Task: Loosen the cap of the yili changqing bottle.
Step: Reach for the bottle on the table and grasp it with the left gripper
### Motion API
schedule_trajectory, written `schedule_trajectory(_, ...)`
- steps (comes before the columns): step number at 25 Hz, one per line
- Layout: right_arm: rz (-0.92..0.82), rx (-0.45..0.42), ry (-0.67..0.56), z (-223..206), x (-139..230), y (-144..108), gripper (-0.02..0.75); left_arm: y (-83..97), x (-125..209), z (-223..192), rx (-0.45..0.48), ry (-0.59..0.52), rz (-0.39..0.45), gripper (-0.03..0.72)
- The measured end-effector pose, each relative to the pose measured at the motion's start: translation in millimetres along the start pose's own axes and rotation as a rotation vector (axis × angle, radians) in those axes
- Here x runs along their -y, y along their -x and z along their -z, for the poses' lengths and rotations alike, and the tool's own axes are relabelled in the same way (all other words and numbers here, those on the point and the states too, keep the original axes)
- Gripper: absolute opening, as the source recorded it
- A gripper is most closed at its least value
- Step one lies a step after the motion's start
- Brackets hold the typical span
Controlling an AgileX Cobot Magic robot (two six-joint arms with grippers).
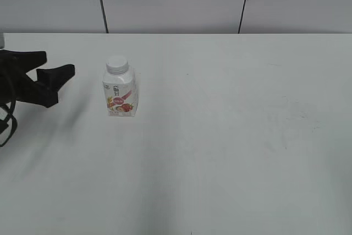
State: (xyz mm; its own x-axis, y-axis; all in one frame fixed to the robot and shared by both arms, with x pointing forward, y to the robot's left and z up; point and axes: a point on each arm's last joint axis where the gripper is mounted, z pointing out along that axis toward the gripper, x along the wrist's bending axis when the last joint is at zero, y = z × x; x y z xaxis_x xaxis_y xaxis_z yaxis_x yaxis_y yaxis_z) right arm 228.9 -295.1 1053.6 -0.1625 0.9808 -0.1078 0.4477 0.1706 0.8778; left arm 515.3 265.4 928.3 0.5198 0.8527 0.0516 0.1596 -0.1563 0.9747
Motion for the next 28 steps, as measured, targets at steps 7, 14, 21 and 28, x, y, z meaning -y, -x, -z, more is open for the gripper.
schedule_trajectory(7, 0.0, 0.0, 0.0, 0, 0, 0, 0.428, -5.4, 15, -39, 0.211, -0.048, -0.049, 0.482)
schedule_trajectory(14, 0.0, 0.0, 0.0, 0, 0, 0, 0.428, -4.7, 39, -59, 0.437, -0.11, -0.001, 0.497)
schedule_trajectory(21, 0.0, 0.0, 0.0, 0, 0, 0, 0.428, -15.6, 53, -80, 0.491, -0.132, -0.039, 0.578)
schedule_trajectory(28, 0.0, 0.0, 0.0, 0, 0, 0, 0.428, -20.3, 66, -98, 0.584, -0.108, -0.075, 0.583)
